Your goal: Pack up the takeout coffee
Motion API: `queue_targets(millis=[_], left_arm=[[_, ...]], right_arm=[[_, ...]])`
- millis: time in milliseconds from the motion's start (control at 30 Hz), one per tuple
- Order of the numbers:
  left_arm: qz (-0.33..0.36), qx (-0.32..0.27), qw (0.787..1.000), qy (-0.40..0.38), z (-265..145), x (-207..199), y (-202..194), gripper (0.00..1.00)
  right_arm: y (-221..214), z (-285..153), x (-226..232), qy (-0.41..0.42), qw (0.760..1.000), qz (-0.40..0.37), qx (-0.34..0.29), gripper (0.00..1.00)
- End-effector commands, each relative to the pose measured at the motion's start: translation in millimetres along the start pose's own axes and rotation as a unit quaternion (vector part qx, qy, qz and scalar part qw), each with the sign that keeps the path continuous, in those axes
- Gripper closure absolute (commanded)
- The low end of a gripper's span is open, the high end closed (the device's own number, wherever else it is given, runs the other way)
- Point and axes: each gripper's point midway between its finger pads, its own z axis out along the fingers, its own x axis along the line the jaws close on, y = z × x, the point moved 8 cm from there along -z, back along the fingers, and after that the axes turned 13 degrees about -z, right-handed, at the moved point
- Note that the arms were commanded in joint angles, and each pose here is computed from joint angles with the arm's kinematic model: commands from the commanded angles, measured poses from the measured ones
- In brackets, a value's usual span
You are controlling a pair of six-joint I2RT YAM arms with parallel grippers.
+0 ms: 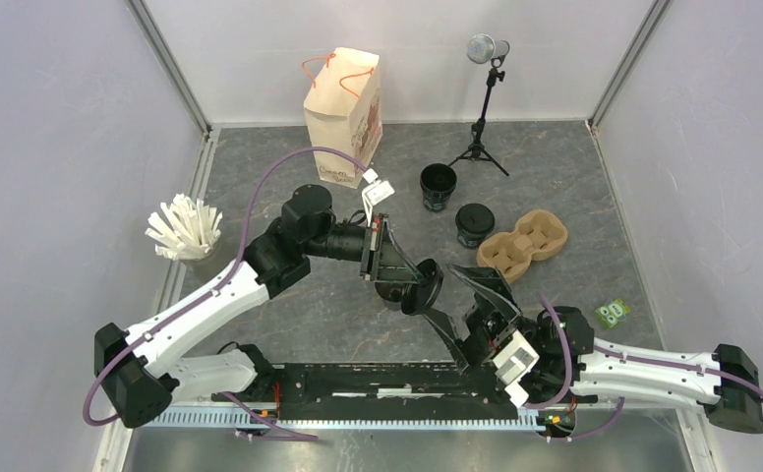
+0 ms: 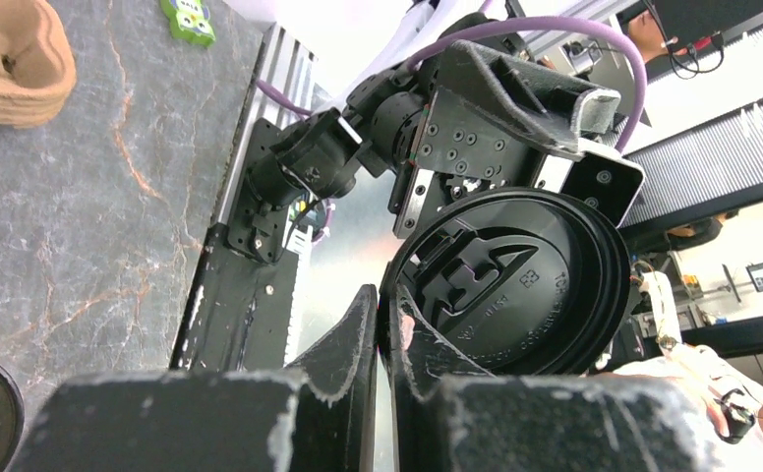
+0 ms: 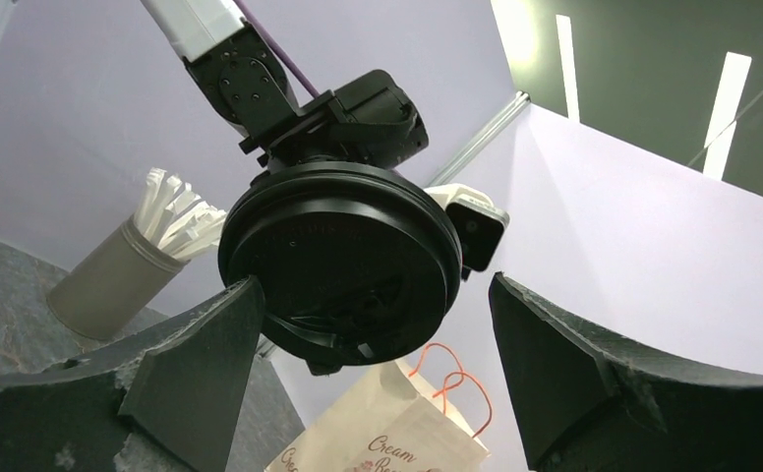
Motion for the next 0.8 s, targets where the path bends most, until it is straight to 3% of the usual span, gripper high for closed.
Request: queue_targets(millis=[0,333,767], left_arm=[[0.027,-0.046,0.998,-0.025,-5.8,-22.9,11.4,0.9],[0.03,-0.065,0.997,-0.044,-8.4,-34.9,15.5,0.9],[0.02,-0.069,0.996,-0.043,-7.5,-28.9,12.5,0.9]], right_arm=[[-5.0,-7.8,2.9,-0.011,0.999,0.018,0.027,0.07],[-4.5,-12.3,6.7,-0.007,0.999,0.029,0.025,0.02],[-2.0,-0.3,-13.8,-0.074,0.997,0.016,0.015,0.02]])
